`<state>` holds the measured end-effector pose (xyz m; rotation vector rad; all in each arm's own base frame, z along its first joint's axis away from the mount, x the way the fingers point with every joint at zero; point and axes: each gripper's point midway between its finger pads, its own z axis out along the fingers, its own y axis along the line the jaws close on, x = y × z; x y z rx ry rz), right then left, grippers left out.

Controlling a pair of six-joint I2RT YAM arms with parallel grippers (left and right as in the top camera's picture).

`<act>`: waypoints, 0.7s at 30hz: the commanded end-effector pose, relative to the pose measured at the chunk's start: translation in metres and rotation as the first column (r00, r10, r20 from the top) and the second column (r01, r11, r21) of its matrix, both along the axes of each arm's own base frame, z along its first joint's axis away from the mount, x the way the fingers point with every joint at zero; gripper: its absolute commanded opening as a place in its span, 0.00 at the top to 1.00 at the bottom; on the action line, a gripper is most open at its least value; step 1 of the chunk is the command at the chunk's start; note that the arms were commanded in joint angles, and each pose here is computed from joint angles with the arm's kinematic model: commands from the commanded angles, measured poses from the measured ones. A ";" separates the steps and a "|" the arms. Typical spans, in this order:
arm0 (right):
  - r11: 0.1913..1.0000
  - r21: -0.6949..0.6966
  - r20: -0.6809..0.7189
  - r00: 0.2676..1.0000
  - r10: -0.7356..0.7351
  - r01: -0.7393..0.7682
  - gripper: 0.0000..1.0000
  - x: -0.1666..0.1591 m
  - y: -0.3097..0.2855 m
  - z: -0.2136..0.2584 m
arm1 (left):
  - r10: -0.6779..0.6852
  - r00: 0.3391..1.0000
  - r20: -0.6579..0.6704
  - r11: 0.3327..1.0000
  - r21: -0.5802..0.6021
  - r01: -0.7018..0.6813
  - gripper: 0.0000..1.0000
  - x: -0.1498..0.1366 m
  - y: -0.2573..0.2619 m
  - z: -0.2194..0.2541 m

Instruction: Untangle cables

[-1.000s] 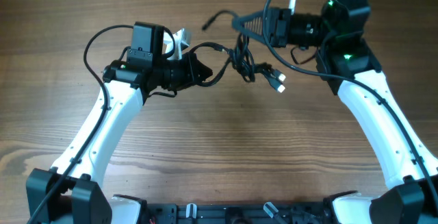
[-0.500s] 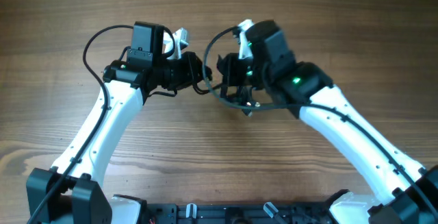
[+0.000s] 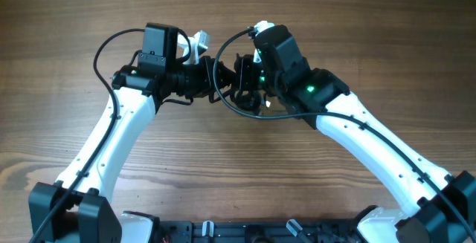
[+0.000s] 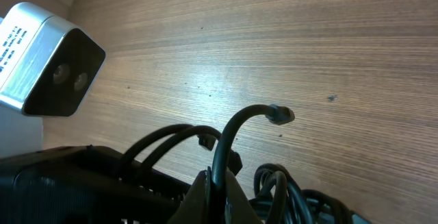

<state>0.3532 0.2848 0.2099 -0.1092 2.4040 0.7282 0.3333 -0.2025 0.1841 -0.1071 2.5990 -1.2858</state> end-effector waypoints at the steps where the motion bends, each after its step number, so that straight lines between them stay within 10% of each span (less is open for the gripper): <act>1: 0.998 0.056 -0.030 0.999 0.018 -0.016 0.95 -0.001 0.012 0.001 | -0.031 1.000 0.000 0.999 -0.016 0.030 0.70 -0.004 -0.003 -0.002; 21: 0.978 0.207 -0.226 0.974 0.037 0.011 0.94 0.012 0.004 -0.021 | -0.132 0.984 0.117 0.989 -0.047 0.138 0.68 -0.006 -0.011 0.010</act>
